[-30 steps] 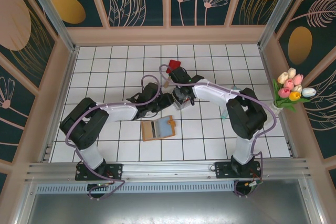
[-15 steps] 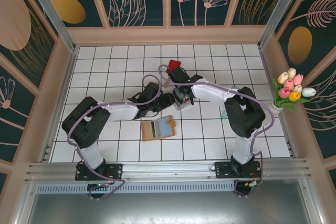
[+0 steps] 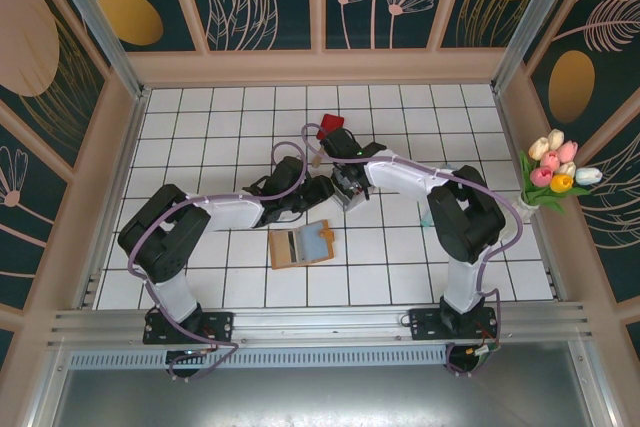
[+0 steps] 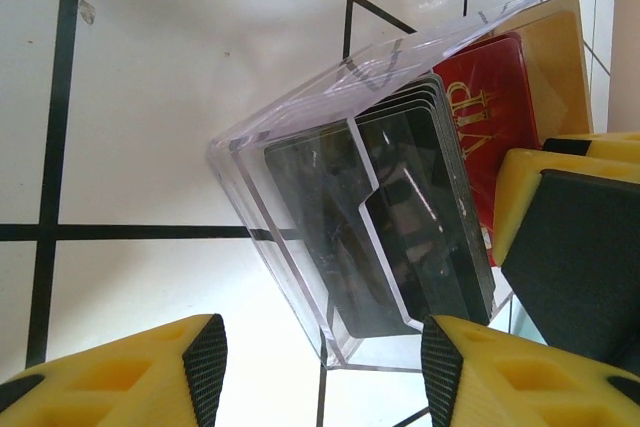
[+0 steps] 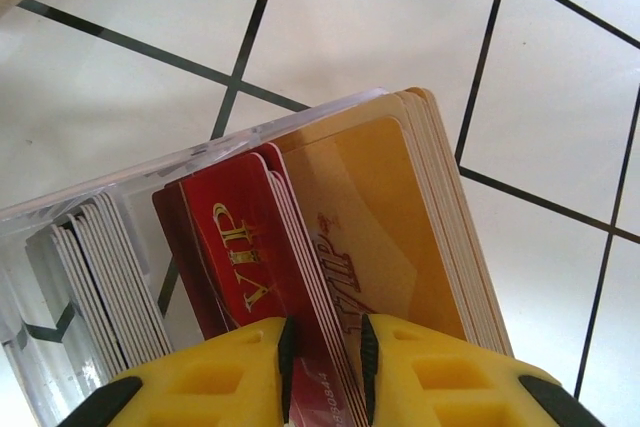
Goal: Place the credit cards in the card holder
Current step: Pick up the credit card from the storage box.
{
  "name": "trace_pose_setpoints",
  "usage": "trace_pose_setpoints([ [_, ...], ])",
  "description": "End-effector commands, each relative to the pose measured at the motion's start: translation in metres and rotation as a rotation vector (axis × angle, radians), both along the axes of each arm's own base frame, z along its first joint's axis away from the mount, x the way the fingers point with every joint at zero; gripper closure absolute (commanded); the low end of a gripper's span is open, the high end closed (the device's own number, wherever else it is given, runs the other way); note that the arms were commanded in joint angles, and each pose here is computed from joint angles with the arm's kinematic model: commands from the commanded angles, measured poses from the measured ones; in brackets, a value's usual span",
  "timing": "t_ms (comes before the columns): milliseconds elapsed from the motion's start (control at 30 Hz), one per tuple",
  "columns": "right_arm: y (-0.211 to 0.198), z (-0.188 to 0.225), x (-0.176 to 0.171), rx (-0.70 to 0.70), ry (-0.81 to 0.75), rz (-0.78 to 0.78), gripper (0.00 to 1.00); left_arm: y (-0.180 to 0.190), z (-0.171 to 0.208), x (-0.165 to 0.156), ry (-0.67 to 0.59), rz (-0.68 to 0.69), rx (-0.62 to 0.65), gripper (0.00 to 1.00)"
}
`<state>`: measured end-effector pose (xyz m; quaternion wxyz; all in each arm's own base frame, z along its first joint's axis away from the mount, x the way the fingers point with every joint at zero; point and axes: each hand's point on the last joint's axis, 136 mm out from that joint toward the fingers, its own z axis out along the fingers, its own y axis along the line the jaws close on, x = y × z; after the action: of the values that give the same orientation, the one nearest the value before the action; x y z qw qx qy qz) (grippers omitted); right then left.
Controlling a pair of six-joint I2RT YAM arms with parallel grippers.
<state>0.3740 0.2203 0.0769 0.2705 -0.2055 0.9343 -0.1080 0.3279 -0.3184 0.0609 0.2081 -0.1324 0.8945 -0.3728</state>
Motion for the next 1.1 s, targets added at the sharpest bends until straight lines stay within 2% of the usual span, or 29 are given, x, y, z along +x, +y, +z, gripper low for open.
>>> trace_pose_setpoints([
  [0,-0.008,0.023,0.006,-0.045,-0.049,-0.003,0.72,-0.005,0.004,0.006,-0.001,-0.001,-0.027,0.43],
  [267,-0.008,0.022,0.006,-0.054,-0.048,0.004,0.73,-0.006,0.004,0.006,-0.001,-0.003,-0.033,0.43],
  [500,-0.008,0.022,0.006,-0.053,-0.043,0.011,0.84,-0.007,0.004,0.007,-0.002,-0.006,-0.036,0.43],
  [1067,-0.005,0.043,0.005,-0.019,-0.068,0.007,0.86,-0.009,0.003,0.005,0.003,-0.014,-0.043,0.43],
])
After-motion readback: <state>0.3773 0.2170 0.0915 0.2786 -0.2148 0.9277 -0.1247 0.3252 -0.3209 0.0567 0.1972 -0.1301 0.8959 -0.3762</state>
